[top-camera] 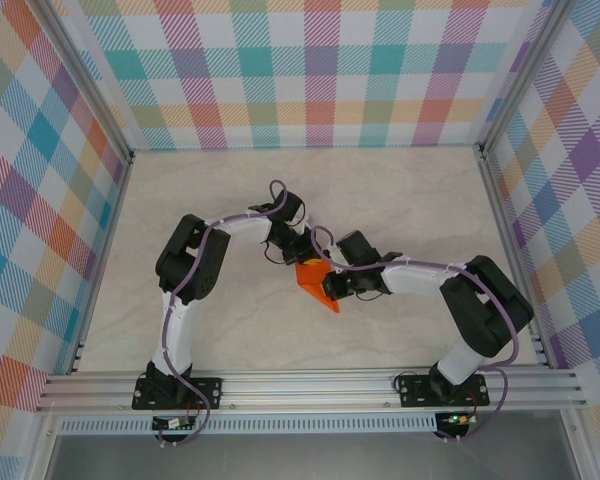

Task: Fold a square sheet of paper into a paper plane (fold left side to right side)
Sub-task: Third fold the triangle at the center of the table.

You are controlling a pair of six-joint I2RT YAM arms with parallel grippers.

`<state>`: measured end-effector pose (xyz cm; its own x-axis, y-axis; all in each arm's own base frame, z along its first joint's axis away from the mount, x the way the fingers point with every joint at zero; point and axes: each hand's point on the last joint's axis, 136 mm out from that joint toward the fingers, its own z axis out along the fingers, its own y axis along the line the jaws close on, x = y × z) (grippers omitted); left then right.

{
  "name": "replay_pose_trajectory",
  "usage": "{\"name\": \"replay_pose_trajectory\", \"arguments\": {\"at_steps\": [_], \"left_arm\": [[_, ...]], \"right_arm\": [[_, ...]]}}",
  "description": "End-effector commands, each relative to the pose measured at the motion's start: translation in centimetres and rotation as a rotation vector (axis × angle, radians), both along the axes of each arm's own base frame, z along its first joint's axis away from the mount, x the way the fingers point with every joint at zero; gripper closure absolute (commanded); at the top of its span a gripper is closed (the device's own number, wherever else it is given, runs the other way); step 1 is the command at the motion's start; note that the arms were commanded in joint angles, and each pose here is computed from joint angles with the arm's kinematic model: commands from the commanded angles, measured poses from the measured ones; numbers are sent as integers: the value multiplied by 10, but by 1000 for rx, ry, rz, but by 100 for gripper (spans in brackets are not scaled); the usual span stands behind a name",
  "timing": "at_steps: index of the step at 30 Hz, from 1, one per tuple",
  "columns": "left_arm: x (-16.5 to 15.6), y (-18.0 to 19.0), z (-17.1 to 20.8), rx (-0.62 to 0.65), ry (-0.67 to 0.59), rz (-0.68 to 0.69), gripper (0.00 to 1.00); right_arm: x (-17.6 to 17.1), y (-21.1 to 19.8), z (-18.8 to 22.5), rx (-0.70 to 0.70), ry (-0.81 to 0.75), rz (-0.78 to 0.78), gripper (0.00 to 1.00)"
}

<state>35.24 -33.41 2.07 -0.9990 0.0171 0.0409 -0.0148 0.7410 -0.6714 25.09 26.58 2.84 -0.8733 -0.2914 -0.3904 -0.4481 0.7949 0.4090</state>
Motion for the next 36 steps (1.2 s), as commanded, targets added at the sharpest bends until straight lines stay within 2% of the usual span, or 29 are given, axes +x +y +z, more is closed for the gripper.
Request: {"name": "replay_pose_trajectory", "arguments": {"at_steps": [1,36], "left_arm": [[-18,10,-39,115,63,-17,94],[-18,11,-41,128,63,-18,97]], "right_arm": [[5,3,3,16,15,-9,100],[16,-10,-10,-55,43,-70,100]]}}
